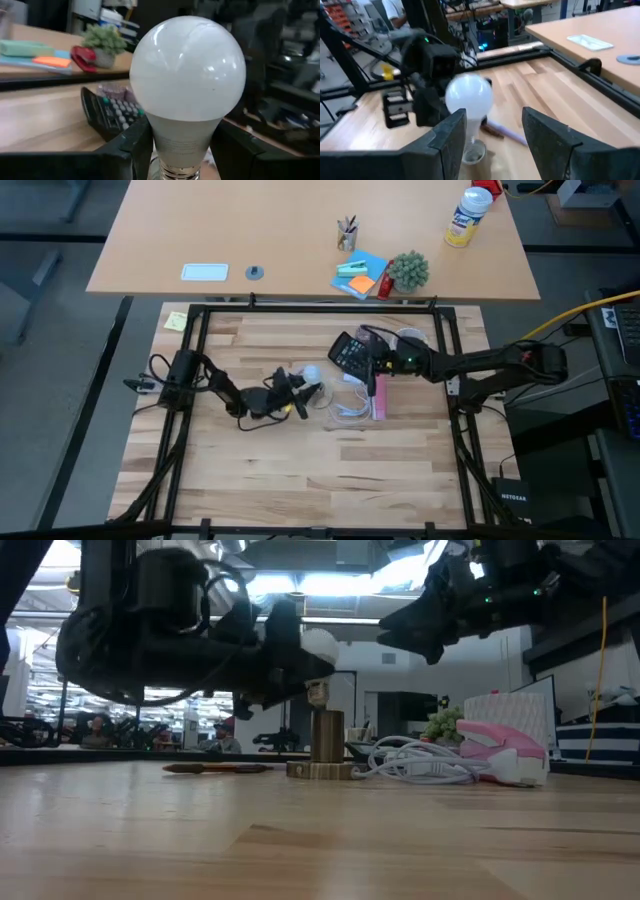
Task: Screw lightbulb
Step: Insert the lightbulb into the gold lamp
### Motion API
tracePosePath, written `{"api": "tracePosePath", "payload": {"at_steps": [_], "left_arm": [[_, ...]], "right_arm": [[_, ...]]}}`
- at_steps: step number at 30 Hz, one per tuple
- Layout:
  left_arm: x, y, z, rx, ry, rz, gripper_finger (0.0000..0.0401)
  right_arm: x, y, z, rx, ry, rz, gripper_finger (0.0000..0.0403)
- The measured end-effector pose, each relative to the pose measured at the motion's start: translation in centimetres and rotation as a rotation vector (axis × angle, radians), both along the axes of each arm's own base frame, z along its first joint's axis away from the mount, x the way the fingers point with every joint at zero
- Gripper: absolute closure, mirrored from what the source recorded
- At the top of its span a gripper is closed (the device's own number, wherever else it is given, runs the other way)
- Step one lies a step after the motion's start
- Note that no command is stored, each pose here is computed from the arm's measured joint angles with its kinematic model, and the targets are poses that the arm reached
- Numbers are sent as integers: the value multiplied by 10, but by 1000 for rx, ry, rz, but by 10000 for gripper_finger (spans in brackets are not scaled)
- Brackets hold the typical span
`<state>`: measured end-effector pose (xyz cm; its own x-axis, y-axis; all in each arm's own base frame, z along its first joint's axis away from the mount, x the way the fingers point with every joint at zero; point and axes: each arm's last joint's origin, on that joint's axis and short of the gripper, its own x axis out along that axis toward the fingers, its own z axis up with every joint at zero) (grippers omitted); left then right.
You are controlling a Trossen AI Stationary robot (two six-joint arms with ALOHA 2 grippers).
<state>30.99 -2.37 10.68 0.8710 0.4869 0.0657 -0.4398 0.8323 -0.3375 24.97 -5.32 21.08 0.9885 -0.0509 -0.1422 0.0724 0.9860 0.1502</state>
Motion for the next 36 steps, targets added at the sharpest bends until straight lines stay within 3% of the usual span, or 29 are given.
{"api": "tracePosePath", "payload": {"at_steps": [12, 23, 36], "left_arm": [[4, 35, 1, 86, 32, -196, 239], [5, 30, -7, 155, 147, -227, 239], [5, 25, -10, 174, 188, -245, 239]], "right_arm": [[16, -10, -15, 13, -80, 16, 205], [47, -12, -4, 6, -113, 60, 205], [67, 4, -22, 10, 14, 126, 205]]}}
